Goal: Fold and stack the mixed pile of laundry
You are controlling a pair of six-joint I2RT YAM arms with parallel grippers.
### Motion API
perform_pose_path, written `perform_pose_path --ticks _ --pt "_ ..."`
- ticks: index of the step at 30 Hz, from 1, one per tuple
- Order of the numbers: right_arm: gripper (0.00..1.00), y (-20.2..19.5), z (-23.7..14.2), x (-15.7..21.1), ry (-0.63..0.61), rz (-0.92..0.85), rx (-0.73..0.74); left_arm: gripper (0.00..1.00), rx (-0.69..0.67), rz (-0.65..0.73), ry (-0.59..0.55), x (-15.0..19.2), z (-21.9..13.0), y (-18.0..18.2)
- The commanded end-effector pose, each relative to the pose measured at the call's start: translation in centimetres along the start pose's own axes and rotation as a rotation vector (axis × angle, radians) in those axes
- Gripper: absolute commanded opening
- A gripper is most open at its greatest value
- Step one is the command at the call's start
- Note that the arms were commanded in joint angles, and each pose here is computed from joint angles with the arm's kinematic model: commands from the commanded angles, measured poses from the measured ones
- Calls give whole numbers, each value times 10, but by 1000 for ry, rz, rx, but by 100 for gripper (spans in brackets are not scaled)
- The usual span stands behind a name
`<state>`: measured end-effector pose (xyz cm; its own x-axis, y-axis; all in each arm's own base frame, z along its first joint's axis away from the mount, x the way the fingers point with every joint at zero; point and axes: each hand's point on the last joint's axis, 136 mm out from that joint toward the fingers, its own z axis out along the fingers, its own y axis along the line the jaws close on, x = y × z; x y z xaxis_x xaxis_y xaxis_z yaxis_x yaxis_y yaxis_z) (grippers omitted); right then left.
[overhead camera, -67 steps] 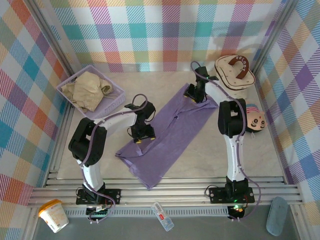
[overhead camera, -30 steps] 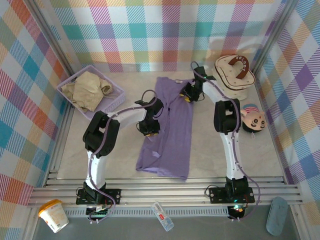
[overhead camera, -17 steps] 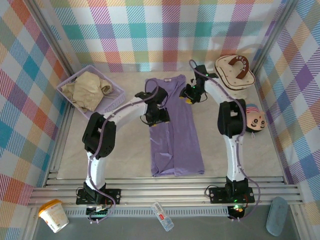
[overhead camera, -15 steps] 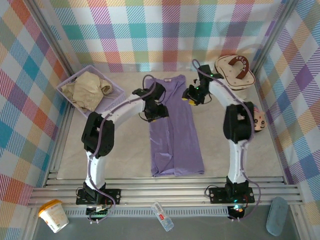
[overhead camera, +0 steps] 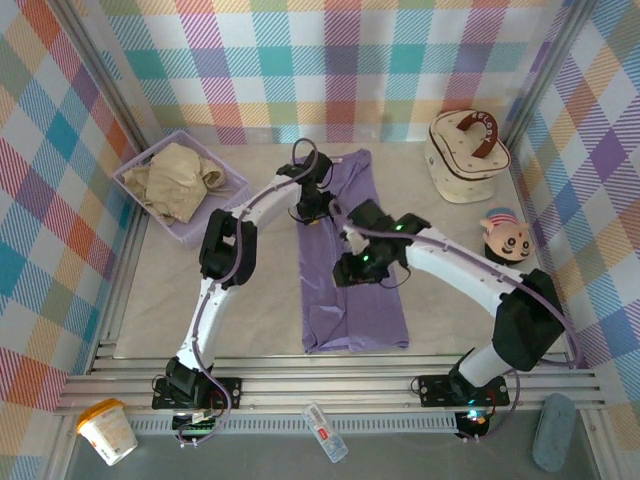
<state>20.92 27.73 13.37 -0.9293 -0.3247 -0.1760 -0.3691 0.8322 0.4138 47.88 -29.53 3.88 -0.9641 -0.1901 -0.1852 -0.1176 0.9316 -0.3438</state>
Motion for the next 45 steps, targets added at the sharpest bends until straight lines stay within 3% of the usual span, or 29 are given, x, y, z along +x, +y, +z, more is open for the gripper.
perform_pose_path --ticks 1,7,16,27,29,36,45 --pt "45 28 21 -7 -27 -167 29 57 -16 2 51 7 5 8" --pt "46 66 70 3 15 -380 88 57 -4 -2 117 21 23 16" --pt "43 47 107 5 37 -364 235 57 -22 7 146 28 29 24" --pt "39 35 130 31 120 -368 273 57 -68 3 167 36 32 36" --pt "34 33 132 32 125 -363 284 57 -74 4 171 38 33 38" --pt "2 28 126 31 99 -325 304 57 -91 7 180 41 34 43" --pt "0 16 64 46 1 -233 318 57 -111 22 191 46 37 49"
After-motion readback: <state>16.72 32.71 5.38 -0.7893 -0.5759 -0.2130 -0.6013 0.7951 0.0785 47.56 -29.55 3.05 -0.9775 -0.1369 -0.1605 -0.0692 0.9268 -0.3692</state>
